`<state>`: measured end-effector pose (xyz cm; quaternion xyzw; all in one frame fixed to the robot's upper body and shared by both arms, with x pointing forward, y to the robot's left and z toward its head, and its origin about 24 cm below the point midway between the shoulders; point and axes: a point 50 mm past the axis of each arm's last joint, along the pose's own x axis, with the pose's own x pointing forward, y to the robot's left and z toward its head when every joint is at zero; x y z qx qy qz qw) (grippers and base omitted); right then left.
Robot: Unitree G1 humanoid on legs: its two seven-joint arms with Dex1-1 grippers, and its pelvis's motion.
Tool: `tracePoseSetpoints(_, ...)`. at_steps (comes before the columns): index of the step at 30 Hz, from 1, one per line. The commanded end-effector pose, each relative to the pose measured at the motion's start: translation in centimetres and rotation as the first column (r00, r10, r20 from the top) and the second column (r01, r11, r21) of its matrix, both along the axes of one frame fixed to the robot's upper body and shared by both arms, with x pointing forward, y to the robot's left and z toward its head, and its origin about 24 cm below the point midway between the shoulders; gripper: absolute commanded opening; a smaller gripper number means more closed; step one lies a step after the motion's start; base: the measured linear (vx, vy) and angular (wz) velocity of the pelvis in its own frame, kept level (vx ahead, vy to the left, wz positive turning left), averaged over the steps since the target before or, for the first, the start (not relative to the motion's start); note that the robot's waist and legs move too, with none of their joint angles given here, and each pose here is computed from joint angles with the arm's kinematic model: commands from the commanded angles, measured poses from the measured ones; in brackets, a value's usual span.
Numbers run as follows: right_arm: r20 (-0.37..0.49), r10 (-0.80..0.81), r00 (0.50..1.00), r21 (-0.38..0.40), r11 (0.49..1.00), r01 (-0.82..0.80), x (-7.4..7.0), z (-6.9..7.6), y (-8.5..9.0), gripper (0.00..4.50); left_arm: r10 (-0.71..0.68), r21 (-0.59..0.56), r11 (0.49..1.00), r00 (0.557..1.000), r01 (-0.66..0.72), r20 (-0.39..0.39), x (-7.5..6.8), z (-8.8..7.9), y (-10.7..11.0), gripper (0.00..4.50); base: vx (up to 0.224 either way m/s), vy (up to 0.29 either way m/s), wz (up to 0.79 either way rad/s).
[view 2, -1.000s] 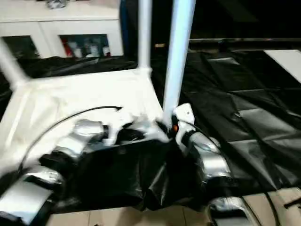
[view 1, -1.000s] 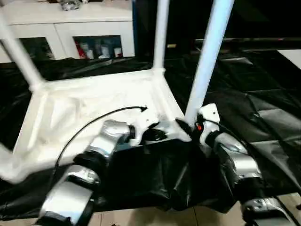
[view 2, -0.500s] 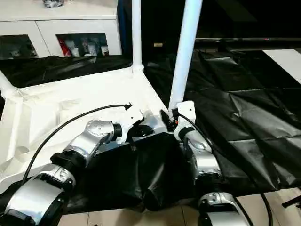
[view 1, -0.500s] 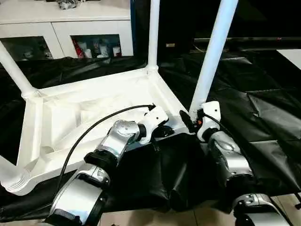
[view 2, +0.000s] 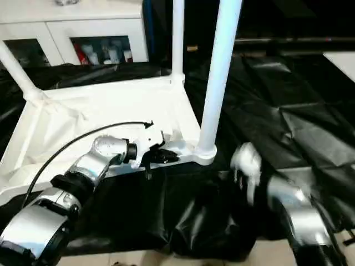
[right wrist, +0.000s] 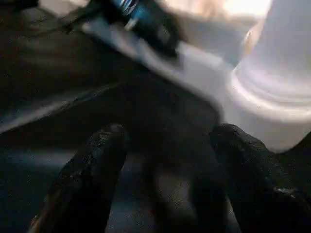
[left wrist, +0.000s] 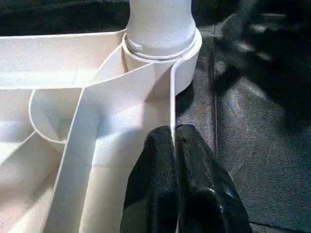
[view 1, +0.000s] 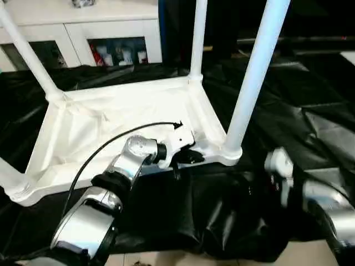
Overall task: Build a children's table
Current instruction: Rotate leg to tighten
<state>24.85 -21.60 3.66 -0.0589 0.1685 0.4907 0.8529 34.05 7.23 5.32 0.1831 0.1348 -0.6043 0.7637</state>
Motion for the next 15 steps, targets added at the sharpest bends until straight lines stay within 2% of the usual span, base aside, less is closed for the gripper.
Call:
tracePoseSetpoints(1, 0.040, 0.020, 0.999, 0.008, 1.000, -0.021, 0.2, 1.8, -0.5, 3.09, -0.034, 0.040, 0.999, 0.999, 0.036, -0.036, -0.3, -0.7, 0.4, 0.00, 0.000, 0.000, 0.00)
tracePoseSetpoints(5, 0.010, 0.048, 0.999, 0.007, 0.999, -0.048, -0.4, 2.2, -1.0, 3.09, -0.058, 0.037, 0.998, 0.998, 0.059, -0.033, -0.4, -0.6, 0.8, 0.00, 0.000, 0.000, 0.00)
tracePoseSetpoints(10, 0.011, 0.068, 0.998, 0.037, 0.997, -0.068, -0.3, 2.2, -0.1, 3.09, -0.068, 0.034, 0.997, 0.997, 0.069, -0.028, -0.5, -0.5, 1.1, 0.00, 0.000, 0.000, 0.00)
tracePoseSetpoints(15, 0.003, 0.122, 0.993, 0.105, 0.987, -0.121, 0.1, 2.4, 2.2, 3.09, -0.053, 0.005, 0.999, 0.998, 0.053, 0.020, -0.3, 0.1, 1.4, 0.00, 0.000, 0.000, 0.00)
